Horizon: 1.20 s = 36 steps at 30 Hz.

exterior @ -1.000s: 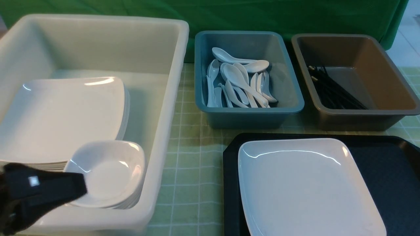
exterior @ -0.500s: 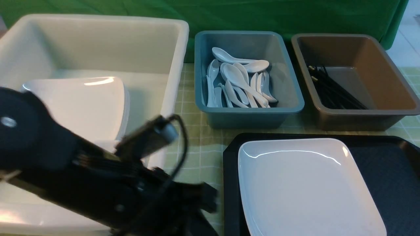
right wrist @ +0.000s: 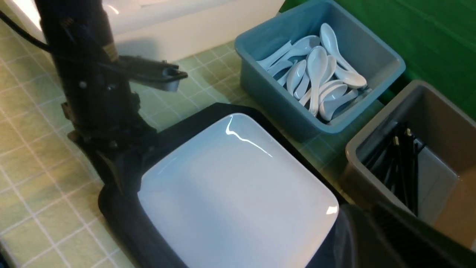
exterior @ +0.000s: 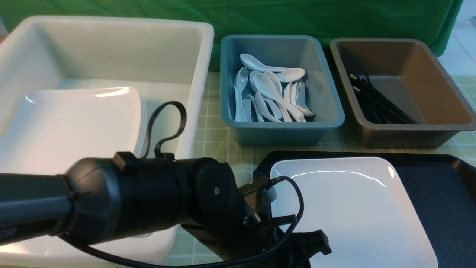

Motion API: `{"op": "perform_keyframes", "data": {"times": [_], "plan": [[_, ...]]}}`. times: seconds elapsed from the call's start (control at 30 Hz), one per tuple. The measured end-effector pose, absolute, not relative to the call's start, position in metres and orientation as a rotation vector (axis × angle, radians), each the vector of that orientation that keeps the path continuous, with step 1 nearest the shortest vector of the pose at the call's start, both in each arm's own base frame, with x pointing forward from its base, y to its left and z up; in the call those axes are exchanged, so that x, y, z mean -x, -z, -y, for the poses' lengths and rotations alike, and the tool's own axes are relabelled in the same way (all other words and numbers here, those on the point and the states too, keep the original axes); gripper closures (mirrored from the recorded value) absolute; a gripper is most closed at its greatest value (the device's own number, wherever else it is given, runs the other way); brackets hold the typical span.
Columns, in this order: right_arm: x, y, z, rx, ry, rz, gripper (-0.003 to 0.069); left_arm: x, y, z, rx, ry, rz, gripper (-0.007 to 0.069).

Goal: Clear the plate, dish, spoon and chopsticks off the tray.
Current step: Use the left arm to grab a plate from the dinner plate

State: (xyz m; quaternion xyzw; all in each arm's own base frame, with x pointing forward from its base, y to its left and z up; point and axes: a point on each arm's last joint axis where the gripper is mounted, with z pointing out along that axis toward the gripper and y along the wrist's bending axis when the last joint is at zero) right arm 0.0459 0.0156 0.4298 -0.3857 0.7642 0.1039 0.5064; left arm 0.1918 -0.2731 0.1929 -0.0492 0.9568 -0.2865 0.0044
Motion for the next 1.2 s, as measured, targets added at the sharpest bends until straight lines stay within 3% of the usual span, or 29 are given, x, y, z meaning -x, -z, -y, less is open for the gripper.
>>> {"op": "perform_keyframes", "data": {"times": [0.23, 0.7, 0.97, 1.07, 1.2], "plan": [[-0.046, -0.430, -0.016, 0.938, -0.245, -1.835, 0.0608, -0.195, -0.169, 0.286, 0.218, 0.869, -2.971, 0.0228], [-0.046, -0.430, -0.016, 0.938, -0.246, -1.832, 0.0589, -0.211, -0.155, 0.297, 0.307, 0.897, -2.801, 0.0237], [-0.046, -0.430, -0.016, 0.937, -0.247, -1.831, 0.0587, -0.215, -0.152, 0.298, 0.298, 0.889, -2.758, 0.0351], [-0.046, -0.430, -0.016, 0.937, -0.247, -1.830, 0.0586, -0.216, -0.150, 0.298, 0.310, 0.890, -2.747, 0.0510], [-0.046, -0.430, -0.016, 0.930, -0.253, -1.834, 0.0585, -0.220, -0.156, 0.300, 0.319, 0.917, -2.694, 0.0582]]}}
